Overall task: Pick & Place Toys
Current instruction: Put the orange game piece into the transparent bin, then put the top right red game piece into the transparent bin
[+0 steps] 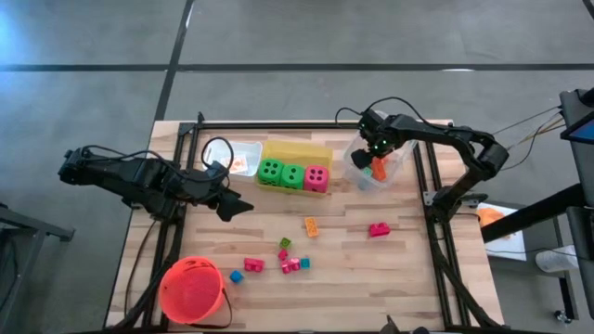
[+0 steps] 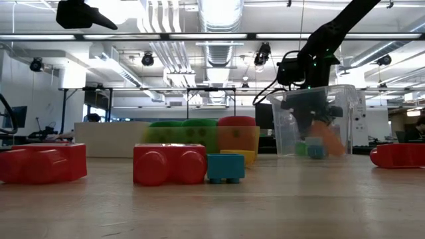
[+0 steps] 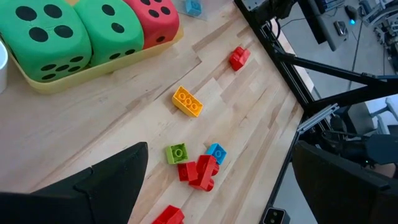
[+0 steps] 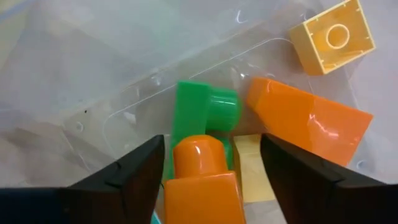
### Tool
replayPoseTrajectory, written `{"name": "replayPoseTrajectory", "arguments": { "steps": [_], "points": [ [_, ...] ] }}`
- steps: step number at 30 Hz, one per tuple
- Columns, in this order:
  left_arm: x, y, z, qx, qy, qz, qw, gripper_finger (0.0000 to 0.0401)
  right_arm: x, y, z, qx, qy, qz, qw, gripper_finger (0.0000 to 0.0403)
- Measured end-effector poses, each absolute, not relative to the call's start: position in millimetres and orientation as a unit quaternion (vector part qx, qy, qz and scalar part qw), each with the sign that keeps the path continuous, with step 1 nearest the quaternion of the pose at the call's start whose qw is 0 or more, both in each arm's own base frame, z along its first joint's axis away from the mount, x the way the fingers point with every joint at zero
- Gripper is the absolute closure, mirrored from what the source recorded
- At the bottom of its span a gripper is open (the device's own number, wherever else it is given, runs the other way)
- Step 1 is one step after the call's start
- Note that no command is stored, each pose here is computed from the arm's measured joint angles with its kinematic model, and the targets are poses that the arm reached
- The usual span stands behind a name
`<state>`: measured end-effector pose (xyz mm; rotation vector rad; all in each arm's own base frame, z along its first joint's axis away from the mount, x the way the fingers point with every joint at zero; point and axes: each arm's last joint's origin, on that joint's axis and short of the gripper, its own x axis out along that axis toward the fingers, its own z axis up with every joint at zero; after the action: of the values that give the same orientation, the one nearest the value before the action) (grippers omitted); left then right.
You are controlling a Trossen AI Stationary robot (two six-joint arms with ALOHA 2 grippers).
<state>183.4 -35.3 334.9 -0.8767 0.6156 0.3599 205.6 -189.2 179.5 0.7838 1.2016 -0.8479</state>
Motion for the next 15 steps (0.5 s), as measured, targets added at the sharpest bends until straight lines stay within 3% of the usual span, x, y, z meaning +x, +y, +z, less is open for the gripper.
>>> {"name": "replayPoseTrajectory", "arguments": {
  "steps": [7, 15],
  "points": [
    [183.4, -35.3, 334.9, -0.415, 0.292, 0.171, 0.845, 0.0018, 205.9, -189.5, 183.2, 0.349, 0.538, -0.376, 0.669, 0.0098],
    [183.3, -35.2, 335.0, -0.416, 0.291, 0.17, 0.845, 0.0018, 209.2, -183.1, 226.7, 0.323, 0.539, -0.356, 0.692, 0.0093]
  ]
}}
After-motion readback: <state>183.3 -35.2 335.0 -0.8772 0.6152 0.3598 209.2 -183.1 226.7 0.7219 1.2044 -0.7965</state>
